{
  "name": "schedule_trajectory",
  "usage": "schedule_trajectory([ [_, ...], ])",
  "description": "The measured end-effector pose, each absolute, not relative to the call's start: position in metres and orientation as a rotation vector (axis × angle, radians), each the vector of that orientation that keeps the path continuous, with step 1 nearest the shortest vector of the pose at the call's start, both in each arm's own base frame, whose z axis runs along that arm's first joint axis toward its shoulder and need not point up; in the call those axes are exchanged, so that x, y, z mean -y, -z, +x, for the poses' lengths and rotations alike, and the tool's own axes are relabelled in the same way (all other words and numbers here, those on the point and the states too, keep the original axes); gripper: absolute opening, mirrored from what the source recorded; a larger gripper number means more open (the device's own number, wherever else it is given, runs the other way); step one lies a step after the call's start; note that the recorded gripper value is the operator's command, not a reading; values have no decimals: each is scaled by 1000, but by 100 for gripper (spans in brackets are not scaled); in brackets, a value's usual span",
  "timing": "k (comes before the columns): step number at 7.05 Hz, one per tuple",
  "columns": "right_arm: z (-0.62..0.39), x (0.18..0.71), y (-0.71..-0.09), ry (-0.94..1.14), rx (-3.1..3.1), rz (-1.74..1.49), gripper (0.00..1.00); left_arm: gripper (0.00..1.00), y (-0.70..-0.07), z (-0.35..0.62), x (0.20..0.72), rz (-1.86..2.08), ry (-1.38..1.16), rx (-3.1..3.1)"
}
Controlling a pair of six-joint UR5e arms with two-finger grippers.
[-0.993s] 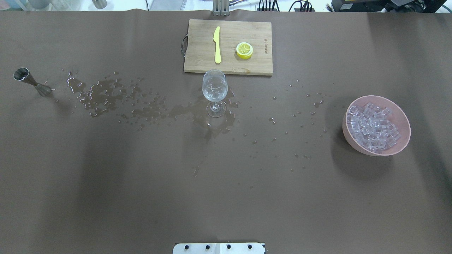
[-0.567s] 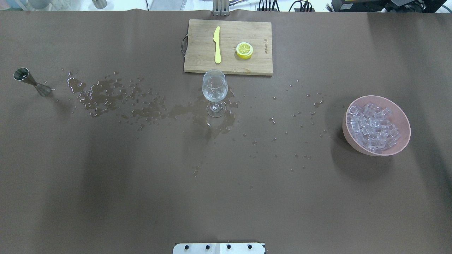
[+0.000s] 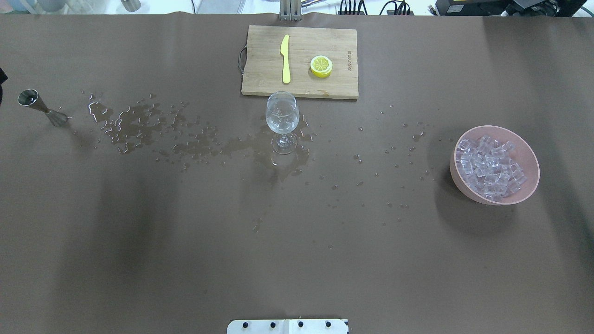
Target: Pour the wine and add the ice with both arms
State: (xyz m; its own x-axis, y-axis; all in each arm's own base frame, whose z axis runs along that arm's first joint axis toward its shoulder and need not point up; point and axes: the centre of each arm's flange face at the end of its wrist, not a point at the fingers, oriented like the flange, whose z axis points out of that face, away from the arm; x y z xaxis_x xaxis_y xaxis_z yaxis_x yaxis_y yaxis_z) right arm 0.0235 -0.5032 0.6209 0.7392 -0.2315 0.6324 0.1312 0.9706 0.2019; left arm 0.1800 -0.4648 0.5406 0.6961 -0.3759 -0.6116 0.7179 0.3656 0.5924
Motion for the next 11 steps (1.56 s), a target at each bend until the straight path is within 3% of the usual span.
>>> schedule_trajectory([
  [5,24,503,-621,200,712,147,100,98,-583,276,493,1086,849,-341],
  [11,23,505,-619,202,712,151,100,98,-605,288,499,1080,827,-306],
])
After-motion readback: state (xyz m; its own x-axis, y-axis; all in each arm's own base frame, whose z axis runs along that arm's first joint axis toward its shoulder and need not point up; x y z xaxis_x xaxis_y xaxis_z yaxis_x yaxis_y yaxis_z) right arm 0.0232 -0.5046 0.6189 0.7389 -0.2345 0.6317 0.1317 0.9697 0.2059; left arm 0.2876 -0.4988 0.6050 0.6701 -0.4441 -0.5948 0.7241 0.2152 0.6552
